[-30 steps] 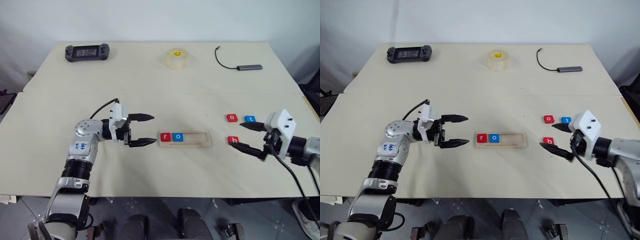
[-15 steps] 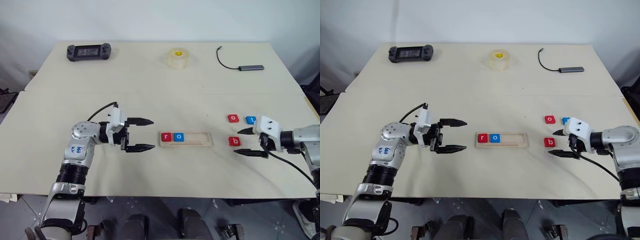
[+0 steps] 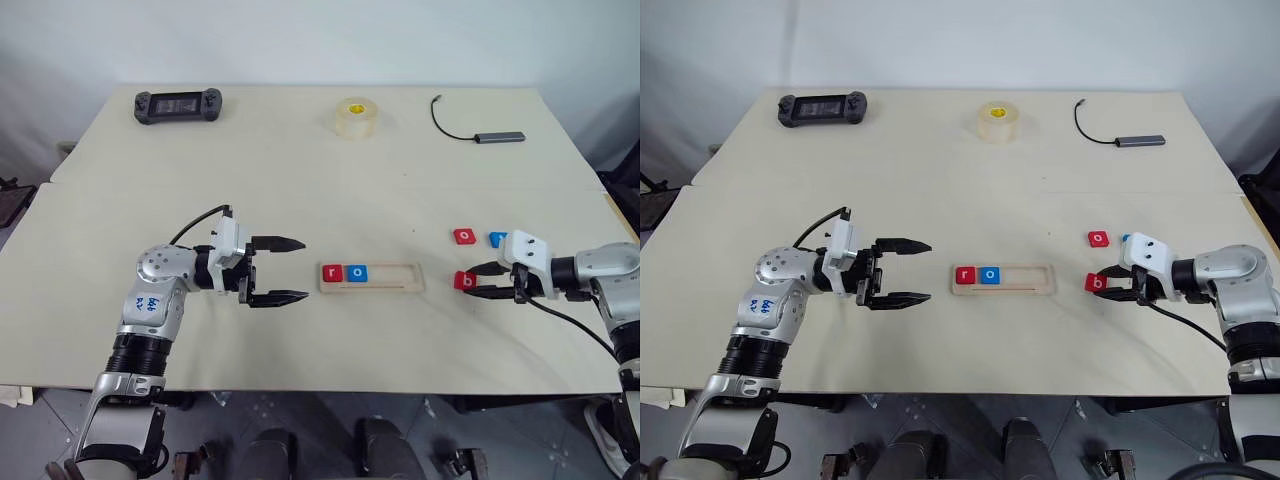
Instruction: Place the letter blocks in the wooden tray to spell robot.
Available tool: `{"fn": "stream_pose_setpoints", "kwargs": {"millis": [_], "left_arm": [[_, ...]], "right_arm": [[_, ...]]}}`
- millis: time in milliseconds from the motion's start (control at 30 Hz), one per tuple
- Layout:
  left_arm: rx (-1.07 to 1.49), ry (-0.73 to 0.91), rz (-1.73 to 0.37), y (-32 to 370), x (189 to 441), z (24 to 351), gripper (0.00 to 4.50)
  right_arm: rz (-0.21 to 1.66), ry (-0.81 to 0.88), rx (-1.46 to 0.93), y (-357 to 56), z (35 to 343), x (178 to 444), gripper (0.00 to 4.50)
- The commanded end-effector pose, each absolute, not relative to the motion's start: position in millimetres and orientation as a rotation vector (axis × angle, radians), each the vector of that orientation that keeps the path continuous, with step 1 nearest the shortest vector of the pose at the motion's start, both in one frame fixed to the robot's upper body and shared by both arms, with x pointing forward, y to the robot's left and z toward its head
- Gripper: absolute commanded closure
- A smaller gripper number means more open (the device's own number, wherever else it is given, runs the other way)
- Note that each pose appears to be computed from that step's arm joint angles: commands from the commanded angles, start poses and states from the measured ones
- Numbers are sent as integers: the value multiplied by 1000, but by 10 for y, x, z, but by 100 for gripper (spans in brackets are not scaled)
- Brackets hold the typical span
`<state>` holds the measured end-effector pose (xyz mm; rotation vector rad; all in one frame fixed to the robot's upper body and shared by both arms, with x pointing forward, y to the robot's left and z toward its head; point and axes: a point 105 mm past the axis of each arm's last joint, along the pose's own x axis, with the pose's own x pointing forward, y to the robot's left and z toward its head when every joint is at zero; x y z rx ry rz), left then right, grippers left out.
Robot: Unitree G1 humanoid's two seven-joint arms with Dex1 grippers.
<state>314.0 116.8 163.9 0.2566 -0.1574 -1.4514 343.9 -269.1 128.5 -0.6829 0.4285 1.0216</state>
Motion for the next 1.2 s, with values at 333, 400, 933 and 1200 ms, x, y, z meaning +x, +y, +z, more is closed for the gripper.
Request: {"fn": "stream_pose_setpoints", "kwargs": {"millis": [333,400,933,1200], "left_arm": [[263,-199,-1432,1165,3117,1701,0],[262,-199,-1432,1155,3109,1694,0],[258,-201,-1391,1187,3081,1688,0],[263,-202,-1384,1195,3093,1700,0]], "right_arm": [[1253,343,-779,-1725,1629,3662,302],[1282,344,-803,-1613,1592,3692,302],[1388,357,-794,-1353,1543,3697,145],[1328,309,-748,-1535,1740,3683,2]]}}
